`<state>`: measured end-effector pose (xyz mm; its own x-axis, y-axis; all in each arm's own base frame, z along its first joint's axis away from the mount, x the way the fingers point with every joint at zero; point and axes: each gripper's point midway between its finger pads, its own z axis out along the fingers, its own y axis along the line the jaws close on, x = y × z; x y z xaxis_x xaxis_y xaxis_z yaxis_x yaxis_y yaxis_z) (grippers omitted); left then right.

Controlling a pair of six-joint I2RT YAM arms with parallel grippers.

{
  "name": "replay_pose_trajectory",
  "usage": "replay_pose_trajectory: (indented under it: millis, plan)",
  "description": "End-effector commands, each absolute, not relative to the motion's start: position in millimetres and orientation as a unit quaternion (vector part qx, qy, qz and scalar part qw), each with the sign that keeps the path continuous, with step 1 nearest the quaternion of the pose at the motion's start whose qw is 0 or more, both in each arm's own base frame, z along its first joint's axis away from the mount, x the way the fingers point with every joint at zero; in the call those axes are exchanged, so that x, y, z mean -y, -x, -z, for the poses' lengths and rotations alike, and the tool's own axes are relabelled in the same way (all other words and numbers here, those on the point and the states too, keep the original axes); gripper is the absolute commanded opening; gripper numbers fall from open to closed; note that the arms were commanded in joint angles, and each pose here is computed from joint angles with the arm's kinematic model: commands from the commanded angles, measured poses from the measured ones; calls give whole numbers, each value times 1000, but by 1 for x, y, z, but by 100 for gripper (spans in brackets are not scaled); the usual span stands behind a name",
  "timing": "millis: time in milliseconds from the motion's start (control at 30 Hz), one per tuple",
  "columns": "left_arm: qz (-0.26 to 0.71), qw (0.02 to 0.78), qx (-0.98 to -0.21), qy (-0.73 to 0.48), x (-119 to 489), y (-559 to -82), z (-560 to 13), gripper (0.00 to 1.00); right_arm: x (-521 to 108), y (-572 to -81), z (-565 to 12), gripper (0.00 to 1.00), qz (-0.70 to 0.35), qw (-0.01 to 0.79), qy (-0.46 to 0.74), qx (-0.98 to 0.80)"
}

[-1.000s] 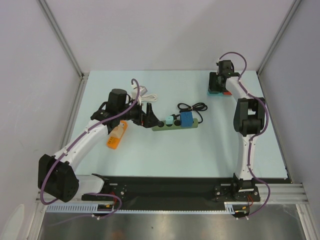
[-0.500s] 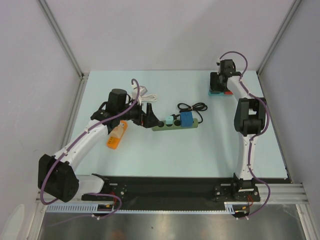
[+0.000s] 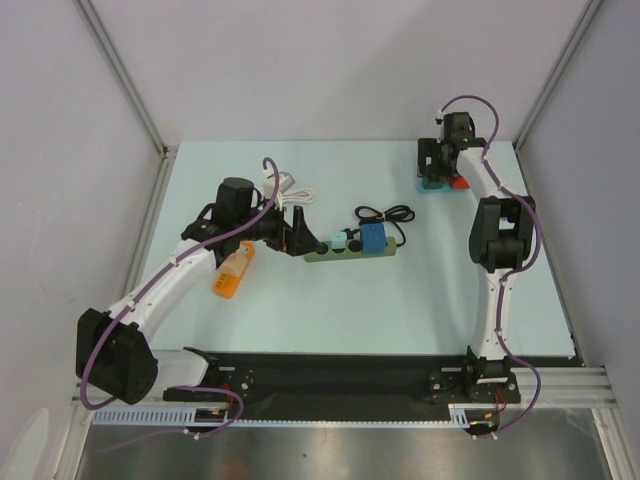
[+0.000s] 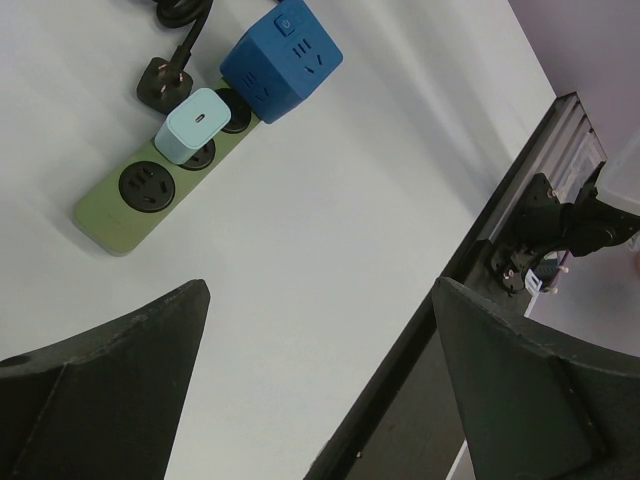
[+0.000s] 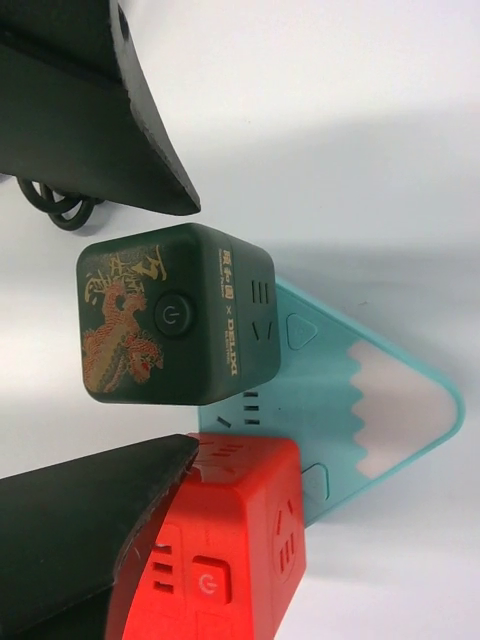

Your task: Insert the plug

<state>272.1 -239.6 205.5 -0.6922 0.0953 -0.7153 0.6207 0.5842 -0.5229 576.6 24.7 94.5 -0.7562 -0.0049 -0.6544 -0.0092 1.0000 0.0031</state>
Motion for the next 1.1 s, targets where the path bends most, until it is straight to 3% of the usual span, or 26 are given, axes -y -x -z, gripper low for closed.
replay_pose_trajectory:
  millis: [0,167,267,300,400,433,533,800,1067]
  plan:
    - [412,347,-811,-231,241,-270,-217,100,-18,-579,-156,97,22,402,-3,-915]
    - [414,346,-810,-231,242,-271,-218,100,-14,-576,-186,92,31,427,-9,-904]
    - [413,347,-810,-231,242,-271,-218,100,-18,-572,-197,81,24,433,-5,-901]
    - [412,346,-811,-231,242,-271,-217,100,-19,-570,-195,62,23,431,-4,-902]
    - [414,344,-811,-231,242,-270,-217,100,-24,-564,-192,21,18,425,-4,-905]
    - [414,346,-810,-231,242,-271,-218,100,-26,-560,-181,18,16,416,-4,-909]
    - [414,345,-810,-231,242,-270,-218,100,-31,-556,-160,9,4,407,1,-914]
    - [412,343,-812,-230,242,-271,-215,100,-33,-555,-86,2,-7,341,-17,-940]
    - [415,342,-811,-231,243,-271,-216,100,-29,-557,-138,3,-7,388,-15,-922]
